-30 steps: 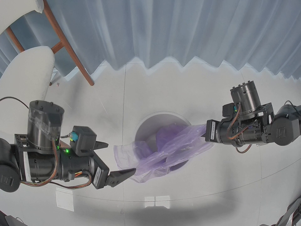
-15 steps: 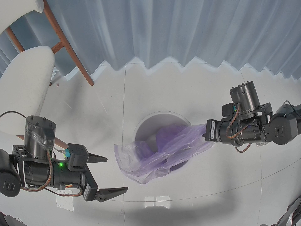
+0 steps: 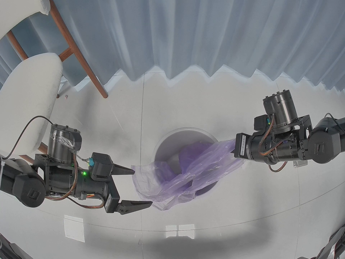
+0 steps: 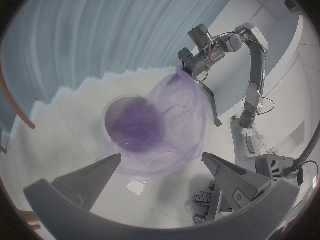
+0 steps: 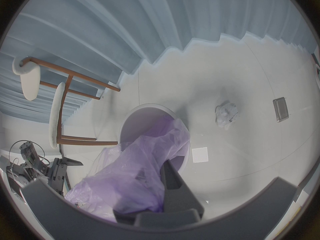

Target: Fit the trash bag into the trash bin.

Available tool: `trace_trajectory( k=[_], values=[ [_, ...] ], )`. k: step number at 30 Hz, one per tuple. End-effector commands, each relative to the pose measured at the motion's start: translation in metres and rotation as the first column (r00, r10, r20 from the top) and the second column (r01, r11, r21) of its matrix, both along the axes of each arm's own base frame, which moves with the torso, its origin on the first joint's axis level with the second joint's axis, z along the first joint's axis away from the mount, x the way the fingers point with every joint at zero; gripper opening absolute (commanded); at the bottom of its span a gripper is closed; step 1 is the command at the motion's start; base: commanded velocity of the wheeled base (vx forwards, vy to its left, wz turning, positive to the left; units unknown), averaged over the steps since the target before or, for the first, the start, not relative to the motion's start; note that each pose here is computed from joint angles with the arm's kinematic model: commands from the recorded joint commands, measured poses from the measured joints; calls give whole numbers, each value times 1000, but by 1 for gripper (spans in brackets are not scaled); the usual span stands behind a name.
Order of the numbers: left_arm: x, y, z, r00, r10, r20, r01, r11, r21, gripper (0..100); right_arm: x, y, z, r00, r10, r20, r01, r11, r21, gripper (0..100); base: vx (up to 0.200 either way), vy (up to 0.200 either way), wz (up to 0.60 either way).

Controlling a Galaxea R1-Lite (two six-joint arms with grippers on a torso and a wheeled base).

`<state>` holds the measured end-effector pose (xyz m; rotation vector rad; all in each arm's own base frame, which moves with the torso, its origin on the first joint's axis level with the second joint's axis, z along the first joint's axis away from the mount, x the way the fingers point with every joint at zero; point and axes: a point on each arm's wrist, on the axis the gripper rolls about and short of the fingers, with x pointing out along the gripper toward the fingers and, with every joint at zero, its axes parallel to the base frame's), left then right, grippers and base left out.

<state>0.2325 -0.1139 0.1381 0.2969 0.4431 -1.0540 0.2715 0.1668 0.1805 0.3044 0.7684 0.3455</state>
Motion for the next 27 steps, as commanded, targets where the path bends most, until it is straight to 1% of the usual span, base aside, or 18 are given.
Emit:
trace_trajectory(
  k=[1,10,21,22,27],
  values=[
    [14,-6,-16,999,-5,-42,6,1000,15,100,1,0,-1,1000,-4,-5,4,1000,0,0,0,0,0],
    [35,-12,-25,1000,3,-21,-3,1000,4,100,3,1,-2,1000,-4,-5,4,1000,0,0,0,0,0],
    [42,-15,-35,999,3,-46,-2,1000,13,100,5,0,-2,1000,-11,-4,11,1000,1,0,0,0,0],
    [42,-16,-34,999,2,-42,-2,1000,10,0,5,0,-1,1000,-14,-1,14,1000,3,0,0,0,0],
    [41,-18,-29,999,-25,-26,25,999,-22,0,6,-3,1,1000,-23,4,23,1000,6,0,0,0,0]
  ],
)
